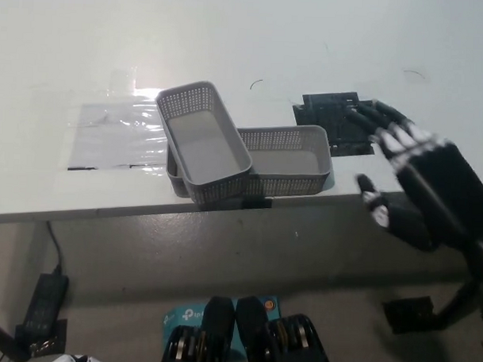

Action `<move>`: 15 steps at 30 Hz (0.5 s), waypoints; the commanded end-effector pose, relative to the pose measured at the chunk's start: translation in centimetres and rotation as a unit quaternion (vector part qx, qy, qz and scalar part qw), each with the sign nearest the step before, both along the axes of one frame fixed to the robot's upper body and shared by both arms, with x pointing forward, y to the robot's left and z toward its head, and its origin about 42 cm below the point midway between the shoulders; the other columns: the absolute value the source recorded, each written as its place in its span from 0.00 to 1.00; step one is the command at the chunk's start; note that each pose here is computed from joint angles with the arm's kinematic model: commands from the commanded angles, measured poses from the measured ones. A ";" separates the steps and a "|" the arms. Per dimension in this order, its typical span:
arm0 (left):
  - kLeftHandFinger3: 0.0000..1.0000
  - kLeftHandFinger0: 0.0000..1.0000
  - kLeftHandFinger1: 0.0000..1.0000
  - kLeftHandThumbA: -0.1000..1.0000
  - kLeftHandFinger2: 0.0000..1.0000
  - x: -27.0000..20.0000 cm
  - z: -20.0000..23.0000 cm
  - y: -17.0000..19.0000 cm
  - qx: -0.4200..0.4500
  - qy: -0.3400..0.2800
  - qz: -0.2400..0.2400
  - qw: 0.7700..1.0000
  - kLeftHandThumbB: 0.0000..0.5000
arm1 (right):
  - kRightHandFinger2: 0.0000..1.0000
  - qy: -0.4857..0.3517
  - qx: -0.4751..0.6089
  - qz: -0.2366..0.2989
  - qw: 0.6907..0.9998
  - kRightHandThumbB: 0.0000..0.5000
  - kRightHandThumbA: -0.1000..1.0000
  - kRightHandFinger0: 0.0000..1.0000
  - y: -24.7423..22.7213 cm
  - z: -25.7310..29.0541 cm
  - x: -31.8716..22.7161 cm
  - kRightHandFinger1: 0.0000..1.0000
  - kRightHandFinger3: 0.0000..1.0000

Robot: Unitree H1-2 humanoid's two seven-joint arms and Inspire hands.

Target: The robot uses its right hand to pick up the grey box kept on the middle on the desk and place it on top of another box next to it in a right angle

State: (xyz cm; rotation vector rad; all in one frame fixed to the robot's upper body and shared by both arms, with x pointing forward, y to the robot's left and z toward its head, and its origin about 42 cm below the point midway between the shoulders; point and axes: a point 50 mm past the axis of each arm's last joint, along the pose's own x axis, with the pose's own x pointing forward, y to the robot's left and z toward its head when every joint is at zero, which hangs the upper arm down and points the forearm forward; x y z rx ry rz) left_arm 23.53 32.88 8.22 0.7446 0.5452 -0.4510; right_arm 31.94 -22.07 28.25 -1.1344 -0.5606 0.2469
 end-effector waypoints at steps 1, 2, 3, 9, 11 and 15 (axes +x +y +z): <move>0.68 0.42 0.42 0.37 0.55 0.1 0.5 0.5 0.004 -0.017 0.001 1.000 0.73 | 1.00 -0.005 0.078 -0.041 0.996 0.34 0.31 0.56 -1.3 -1.3 0.0 0.99 1.00; 0.67 0.42 0.42 0.36 0.55 0.1 0.4 0.5 0.002 -0.018 0.002 1.000 0.73 | 1.00 0.005 0.095 -0.054 0.994 0.32 0.30 0.56 -1.6 -2.3 0.0 0.99 1.00; 0.67 0.42 0.41 0.36 0.53 -0.1 0.3 0.5 0.001 -0.018 0.003 1.000 0.73 | 1.00 0.012 0.145 -0.073 0.987 0.36 0.19 0.56 -2.2 -4.8 -0.1 0.93 1.00; 0.67 0.43 0.43 0.34 0.56 0.1 0.5 0.4 -0.002 -0.012 0.007 1.000 0.72 | 0.99 0.040 0.237 -0.146 0.960 0.33 0.09 0.62 -3.0 -10.8 -0.6 0.85 1.00; 0.66 0.42 0.42 0.34 0.55 0.1 0.5 0.4 0.001 -0.016 0.002 1.000 0.71 | 0.96 0.057 0.288 -0.172 0.940 0.34 0.01 0.60 -3.1 -12.7 -0.9 0.79 1.00; 0.66 0.45 0.45 0.37 0.57 0.1 0.5 0.4 0.009 -0.022 -0.005 1.000 0.70 | 0.90 0.088 0.365 -0.207 0.903 0.27 0.00 0.48 -3.8 -16.2 -1.5 0.67 1.00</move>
